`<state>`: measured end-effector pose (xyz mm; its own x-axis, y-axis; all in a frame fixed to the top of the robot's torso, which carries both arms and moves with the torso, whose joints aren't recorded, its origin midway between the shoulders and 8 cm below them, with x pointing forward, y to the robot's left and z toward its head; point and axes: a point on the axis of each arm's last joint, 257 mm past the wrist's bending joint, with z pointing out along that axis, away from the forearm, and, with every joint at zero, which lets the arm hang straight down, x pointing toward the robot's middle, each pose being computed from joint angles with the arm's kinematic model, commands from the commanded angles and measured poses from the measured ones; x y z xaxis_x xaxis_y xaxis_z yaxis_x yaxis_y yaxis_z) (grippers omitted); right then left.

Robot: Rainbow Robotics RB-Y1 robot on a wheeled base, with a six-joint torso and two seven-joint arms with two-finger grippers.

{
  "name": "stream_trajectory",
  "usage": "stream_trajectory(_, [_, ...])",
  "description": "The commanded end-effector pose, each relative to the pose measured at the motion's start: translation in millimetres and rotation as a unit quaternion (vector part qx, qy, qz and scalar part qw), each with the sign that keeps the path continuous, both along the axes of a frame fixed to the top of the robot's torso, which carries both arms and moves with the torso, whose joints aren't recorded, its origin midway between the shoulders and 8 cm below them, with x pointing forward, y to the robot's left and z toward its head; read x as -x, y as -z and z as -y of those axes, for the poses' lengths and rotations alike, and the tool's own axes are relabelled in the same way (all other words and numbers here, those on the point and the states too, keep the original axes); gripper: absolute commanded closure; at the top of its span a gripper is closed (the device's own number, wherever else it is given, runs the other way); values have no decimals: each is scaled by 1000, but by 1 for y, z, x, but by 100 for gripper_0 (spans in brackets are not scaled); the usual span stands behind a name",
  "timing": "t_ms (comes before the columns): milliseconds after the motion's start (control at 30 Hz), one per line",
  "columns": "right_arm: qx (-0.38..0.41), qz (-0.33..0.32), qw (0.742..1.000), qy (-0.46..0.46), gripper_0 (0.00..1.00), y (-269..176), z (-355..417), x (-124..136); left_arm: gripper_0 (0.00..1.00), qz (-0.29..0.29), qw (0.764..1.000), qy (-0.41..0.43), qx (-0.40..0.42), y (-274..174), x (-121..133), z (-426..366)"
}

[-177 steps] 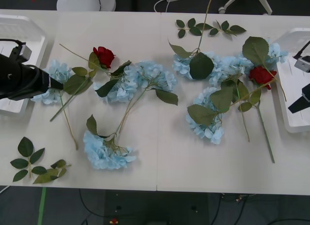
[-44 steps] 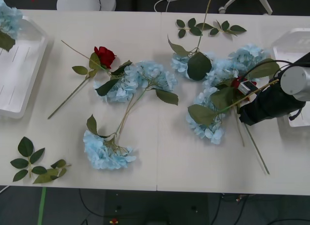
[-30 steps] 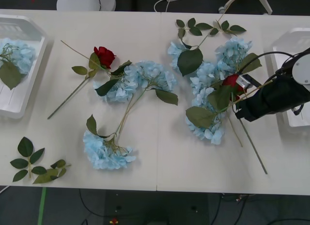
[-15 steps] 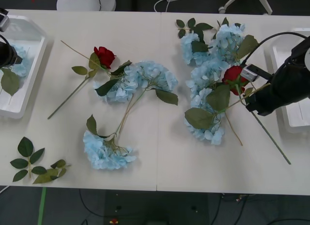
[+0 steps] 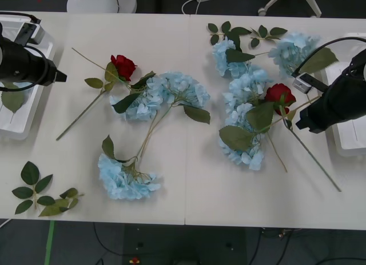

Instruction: Place the red flowers into the right box and the blue flowers into the left box. If a person shows an open palm, hand one flower to the person first, then continue sorting.

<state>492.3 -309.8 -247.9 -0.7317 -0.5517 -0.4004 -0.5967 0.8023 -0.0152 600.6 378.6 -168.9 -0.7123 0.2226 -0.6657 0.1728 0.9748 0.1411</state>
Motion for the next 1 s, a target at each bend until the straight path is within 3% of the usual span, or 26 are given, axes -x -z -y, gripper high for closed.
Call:
stream_trajectory(33, [31,11,999,-10,30,22,16,-4,0,-20,999,47,-14,25,-1,23])
stream_trajectory(67, [35,14,999,-12,19,25,17,-5,0,-24,998,52,-17,32,-2,25])
stream_trajectory(200, [43,12,999,-17,0,22,25,-2,0,-42,996,75,-32,55,1,32])
stream_trajectory(467, [42,12,998,-40,0,-9,29,8,0,-81,986,118,-84,91,11,39])
stream_trajectory(867, [-46,-23,998,-24,0,-110,46,45,0,-128,975,150,-99,143,29,52])
stream_trajectory(1000, [-82,-14,996,29,0,-132,43,36,0,-129,976,149,-90,151,28,60])
